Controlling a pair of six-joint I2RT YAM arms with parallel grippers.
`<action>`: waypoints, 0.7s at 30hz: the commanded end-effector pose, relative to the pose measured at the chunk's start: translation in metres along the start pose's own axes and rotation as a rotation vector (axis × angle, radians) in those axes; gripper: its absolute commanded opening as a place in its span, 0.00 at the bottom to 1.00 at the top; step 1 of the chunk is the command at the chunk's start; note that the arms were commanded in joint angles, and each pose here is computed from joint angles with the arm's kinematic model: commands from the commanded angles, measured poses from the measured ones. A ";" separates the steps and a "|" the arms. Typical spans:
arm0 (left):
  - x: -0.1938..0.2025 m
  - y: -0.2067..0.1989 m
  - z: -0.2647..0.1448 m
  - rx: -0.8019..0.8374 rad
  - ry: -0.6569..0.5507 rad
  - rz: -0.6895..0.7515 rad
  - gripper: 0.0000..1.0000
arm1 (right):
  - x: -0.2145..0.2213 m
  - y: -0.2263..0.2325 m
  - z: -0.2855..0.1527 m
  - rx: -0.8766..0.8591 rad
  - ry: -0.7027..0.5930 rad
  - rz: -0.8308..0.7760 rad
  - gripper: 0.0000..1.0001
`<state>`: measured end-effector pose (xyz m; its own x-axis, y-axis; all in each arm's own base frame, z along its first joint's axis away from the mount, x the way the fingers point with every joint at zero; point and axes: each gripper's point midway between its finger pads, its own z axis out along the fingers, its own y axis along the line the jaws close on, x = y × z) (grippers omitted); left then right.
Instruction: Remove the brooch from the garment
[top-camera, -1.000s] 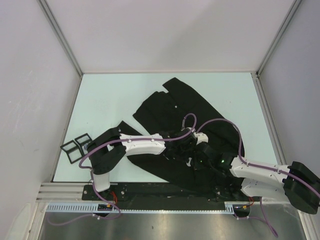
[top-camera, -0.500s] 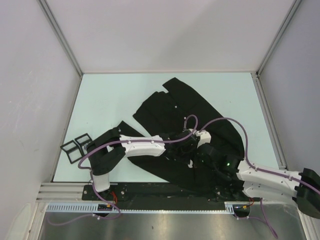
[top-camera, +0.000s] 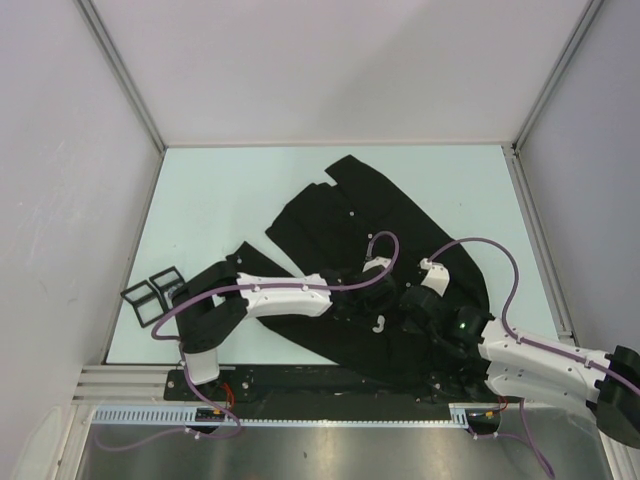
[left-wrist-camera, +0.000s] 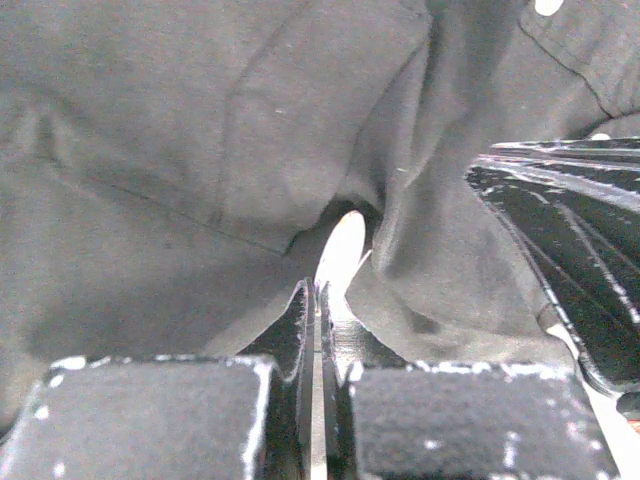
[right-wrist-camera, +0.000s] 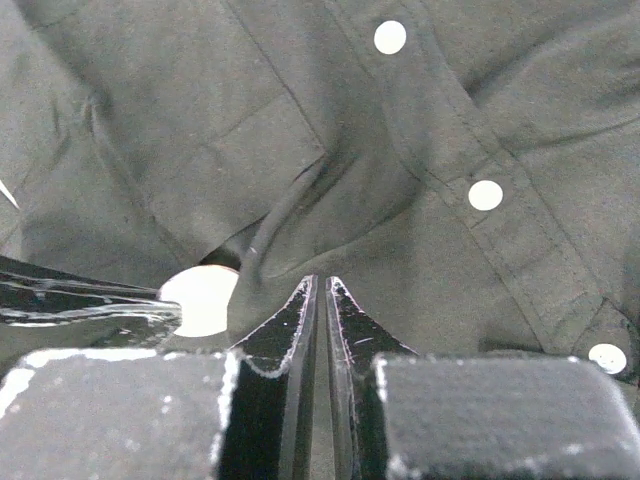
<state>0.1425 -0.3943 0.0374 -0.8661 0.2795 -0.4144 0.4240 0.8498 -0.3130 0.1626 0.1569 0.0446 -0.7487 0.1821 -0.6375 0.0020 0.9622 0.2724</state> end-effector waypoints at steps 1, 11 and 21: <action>-0.019 0.007 -0.023 -0.059 -0.073 0.023 0.00 | -0.015 0.001 -0.004 0.005 -0.044 0.054 0.12; -0.047 0.000 -0.079 0.099 -0.208 0.025 0.00 | -0.035 0.030 -0.016 -0.222 -0.027 -0.071 0.35; -0.093 0.015 -0.185 0.424 -0.555 -0.080 0.00 | -0.061 0.119 -0.087 -0.791 -0.036 -0.171 0.56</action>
<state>0.1810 -0.3281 0.1609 -0.7802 -0.0069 -0.6255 0.4269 0.7249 -0.5406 0.1636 0.2003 0.1119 -0.7471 0.0805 -0.6598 -0.3486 0.7977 0.4920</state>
